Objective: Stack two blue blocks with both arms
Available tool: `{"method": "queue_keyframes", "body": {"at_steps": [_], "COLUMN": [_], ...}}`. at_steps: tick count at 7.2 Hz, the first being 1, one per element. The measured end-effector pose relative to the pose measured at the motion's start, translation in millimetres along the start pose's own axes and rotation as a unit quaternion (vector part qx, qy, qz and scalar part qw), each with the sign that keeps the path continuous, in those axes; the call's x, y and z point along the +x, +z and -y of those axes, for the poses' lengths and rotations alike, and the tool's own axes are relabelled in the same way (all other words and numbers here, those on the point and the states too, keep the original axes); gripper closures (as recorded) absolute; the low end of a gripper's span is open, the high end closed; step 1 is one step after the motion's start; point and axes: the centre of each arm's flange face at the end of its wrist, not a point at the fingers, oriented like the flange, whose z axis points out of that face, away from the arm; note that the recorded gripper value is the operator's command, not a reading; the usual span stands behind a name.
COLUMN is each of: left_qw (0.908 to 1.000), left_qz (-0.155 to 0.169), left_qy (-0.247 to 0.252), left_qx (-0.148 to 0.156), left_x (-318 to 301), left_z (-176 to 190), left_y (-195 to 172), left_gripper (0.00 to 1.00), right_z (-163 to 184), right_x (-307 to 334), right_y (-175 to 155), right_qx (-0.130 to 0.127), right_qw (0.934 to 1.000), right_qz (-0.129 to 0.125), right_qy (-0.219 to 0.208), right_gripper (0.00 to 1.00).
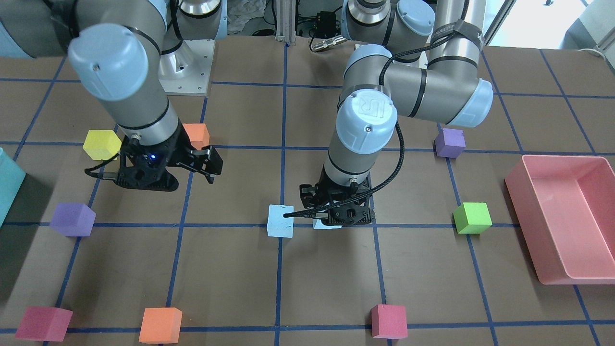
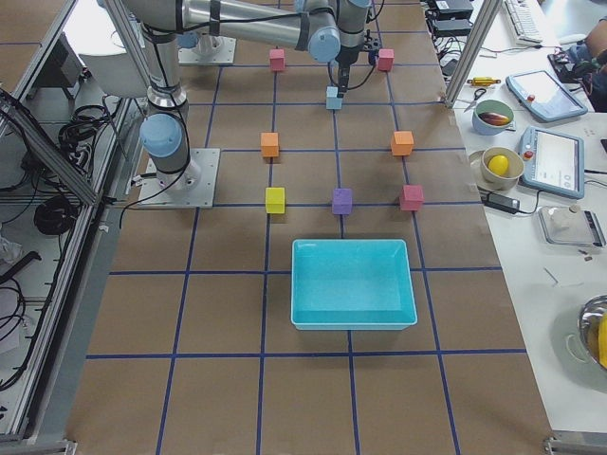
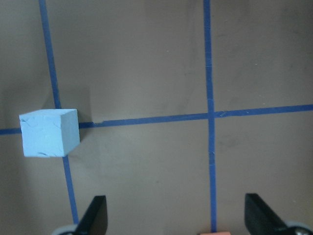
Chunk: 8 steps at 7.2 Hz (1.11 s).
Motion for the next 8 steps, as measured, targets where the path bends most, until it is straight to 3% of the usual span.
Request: {"method": "queue_keyframes", "body": {"at_steps": [2, 6, 8], "left_qw": [1.0, 1.0, 0.9999], "left_qz": [-0.001, 0.002, 0.004], "left_qy": [-0.002, 0.004, 0.001], "left_qx": [-0.002, -0.007, -0.013], "left_x": [33.7, 74.8, 77.5], "left_z": [-0.6, -18.6, -20.7], "left_y": [20.2, 47.8, 55.7], "left_gripper": [1.0, 1.0, 0.27], "right_z": [-14.8, -30.6, -34.1], "right_x": [31.8, 41.0, 43.1], "right_y": [-28.0, -54.1, -58.5], "right_qx": [-0.006, 0.012, 0.016], "right_qw": [0.9998, 0.9998, 0.9997], "right_qz": [-0.008, -0.008, -0.01], "right_qy": [-0.014, -0.015, -0.016], "right_gripper": [0.0, 0.0, 0.0]}}
